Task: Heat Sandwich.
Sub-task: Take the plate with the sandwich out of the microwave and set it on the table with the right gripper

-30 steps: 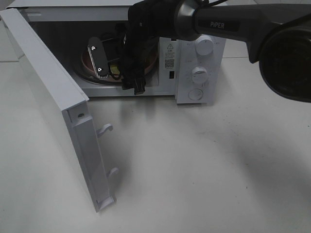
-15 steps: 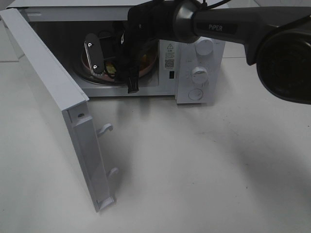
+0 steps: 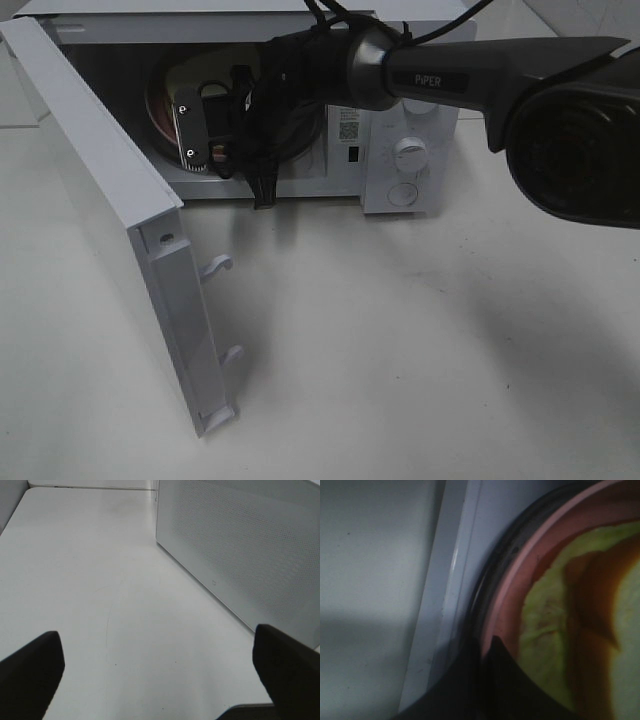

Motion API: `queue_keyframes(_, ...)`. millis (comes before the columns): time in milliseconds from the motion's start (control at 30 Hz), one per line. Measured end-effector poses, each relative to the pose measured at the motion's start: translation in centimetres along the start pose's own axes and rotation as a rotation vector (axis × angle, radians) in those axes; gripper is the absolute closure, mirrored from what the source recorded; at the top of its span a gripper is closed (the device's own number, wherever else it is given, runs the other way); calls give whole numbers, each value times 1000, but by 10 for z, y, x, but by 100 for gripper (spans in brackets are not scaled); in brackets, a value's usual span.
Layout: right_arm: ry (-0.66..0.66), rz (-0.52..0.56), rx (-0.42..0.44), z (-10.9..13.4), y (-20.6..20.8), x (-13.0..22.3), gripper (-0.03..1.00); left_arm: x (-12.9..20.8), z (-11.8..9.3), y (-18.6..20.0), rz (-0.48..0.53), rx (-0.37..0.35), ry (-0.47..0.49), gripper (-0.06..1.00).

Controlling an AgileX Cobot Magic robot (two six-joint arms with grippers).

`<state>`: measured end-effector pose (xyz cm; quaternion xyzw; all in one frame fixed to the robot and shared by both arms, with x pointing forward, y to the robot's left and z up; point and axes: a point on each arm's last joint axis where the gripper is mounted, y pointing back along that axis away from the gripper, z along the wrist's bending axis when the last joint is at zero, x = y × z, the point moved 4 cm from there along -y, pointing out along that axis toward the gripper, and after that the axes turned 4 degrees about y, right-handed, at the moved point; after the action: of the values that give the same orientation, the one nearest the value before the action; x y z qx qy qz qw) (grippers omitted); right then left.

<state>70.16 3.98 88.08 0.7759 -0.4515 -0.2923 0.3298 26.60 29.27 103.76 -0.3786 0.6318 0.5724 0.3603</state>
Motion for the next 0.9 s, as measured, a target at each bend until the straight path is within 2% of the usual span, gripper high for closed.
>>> queue_keyframes(267,-4,-8,20,-3,0,-1,93,0,0,0,0,0,0,-2)
queue_keyframes(633,18,0,-37,0,9,-1,93,0,0,0,0,0,0,-2)
queue_keyframes(800,21,-60,-16,-11,26,-11,93,0,0,0,0,0,0,-2)
queue_keyframes(900,50,-89,-42,-12,35,-16,94,0,0,0,0,0,0,-2)
